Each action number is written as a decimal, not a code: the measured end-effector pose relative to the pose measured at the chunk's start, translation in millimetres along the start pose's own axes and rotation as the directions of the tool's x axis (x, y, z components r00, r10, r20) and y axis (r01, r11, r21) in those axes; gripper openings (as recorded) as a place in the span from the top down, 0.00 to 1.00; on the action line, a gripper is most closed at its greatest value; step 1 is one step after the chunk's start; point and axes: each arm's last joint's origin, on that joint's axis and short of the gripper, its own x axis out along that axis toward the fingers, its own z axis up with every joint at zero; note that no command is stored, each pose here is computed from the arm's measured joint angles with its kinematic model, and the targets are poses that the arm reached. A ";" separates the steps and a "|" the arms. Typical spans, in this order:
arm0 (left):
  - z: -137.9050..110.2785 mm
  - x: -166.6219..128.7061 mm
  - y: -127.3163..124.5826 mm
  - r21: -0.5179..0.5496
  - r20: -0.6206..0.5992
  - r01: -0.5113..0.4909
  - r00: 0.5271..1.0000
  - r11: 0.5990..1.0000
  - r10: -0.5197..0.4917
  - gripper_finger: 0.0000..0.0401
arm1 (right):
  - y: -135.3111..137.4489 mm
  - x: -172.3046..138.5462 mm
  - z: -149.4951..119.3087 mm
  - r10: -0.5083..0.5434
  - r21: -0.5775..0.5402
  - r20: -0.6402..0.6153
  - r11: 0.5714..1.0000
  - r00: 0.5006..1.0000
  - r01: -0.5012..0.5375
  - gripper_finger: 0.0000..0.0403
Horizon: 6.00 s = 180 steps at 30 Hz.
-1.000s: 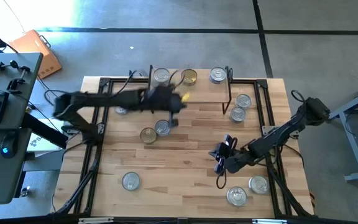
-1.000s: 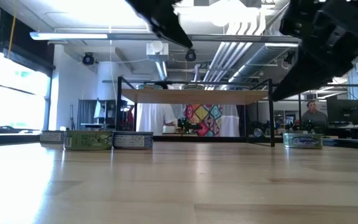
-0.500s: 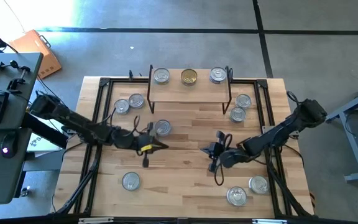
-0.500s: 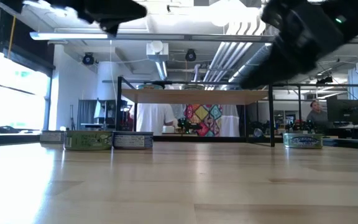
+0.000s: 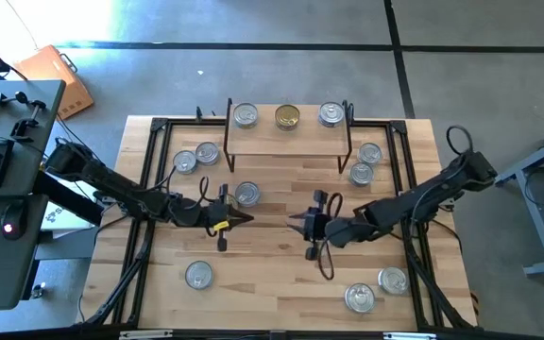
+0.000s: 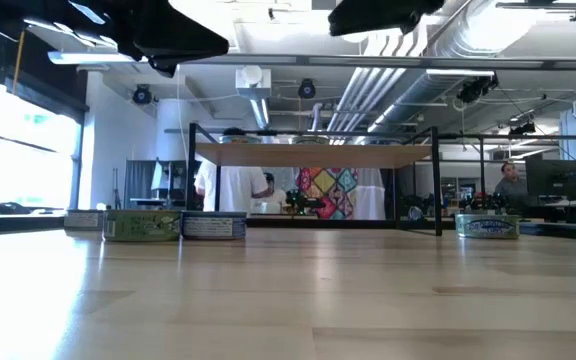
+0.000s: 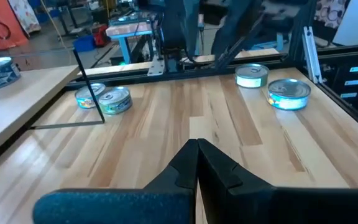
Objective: Stack canned seafood by type on shelf
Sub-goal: Put the blue tuna can and aligned with the other blue tuna can on the shelf
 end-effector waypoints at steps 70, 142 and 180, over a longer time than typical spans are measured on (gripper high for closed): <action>-44.2 48.9 -49.2 0.029 -0.595 0.009 0.804 1.000 0.009 1.00 | -0.3 118.0 -121.6 0.019 0.420 -0.203 0.905 0.979 0.070 0.68; -54.1 61.6 -54.7 -0.258 -0.487 0.081 0.850 0.963 -0.202 1.00 | -21.5 108.5 -118.5 -0.027 0.340 -0.399 0.924 0.917 0.176 0.68; -51.0 58.1 -22.7 -0.137 -0.406 -0.130 0.912 0.982 0.064 1.00 | 43.2 78.4 -87.1 0.280 -0.375 -0.115 0.876 0.953 -0.302 0.68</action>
